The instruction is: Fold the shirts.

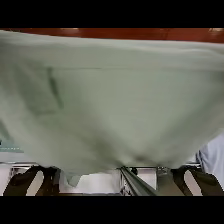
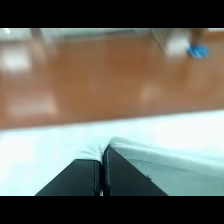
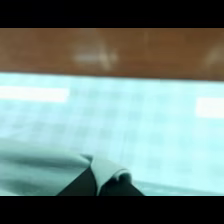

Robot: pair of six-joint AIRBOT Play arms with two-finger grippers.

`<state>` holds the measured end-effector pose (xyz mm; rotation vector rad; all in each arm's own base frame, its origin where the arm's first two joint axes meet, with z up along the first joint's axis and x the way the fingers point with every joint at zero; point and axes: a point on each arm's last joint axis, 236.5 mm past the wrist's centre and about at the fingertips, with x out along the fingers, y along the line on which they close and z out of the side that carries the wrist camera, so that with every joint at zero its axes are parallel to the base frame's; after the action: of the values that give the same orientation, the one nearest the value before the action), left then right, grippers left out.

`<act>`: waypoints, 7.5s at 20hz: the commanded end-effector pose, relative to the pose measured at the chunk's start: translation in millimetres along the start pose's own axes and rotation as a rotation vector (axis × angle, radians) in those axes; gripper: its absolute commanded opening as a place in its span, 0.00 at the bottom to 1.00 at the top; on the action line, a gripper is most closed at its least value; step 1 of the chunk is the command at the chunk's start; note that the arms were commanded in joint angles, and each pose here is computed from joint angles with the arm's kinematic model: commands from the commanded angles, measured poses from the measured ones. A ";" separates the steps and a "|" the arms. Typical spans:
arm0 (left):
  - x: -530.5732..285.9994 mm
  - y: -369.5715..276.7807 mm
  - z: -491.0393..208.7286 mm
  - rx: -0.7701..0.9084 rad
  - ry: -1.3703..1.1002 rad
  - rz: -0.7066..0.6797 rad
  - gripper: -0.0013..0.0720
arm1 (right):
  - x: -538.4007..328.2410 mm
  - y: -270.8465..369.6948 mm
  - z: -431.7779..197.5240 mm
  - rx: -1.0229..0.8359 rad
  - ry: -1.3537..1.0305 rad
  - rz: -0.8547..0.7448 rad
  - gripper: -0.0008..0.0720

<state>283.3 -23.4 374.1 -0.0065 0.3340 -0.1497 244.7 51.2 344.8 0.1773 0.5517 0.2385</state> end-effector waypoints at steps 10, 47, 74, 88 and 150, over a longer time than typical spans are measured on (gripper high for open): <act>337.3 -0.6 -204.2 -0.421 0.429 -0.089 0.05 | 342.7 -151.7 -110.5 0.421 0.383 0.085 0.04; 108.5 51.6 -438.6 -1.040 1.059 -0.096 0.97 | 212.7 -116.6 -285.9 0.697 0.545 0.094 0.86; 120.8 -63.6 -411.6 -0.876 0.981 -0.507 0.05 | 165.1 -92.1 -408.0 0.707 1.046 -0.028 0.86; 159.2 -32.0 -363.3 -0.826 0.842 -0.443 0.05 | 254.6 -98.7 -283.8 0.693 0.719 0.168 0.04; 179.6 -527.7 -423.8 -0.036 1.105 -0.992 0.05 | 111.6 -51.0 -156.8 0.271 0.427 0.022 0.04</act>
<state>293.7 -530.5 -58.0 -0.1579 1.3050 -1.0307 265.3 41.0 137.1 0.3737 1.0377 0.2089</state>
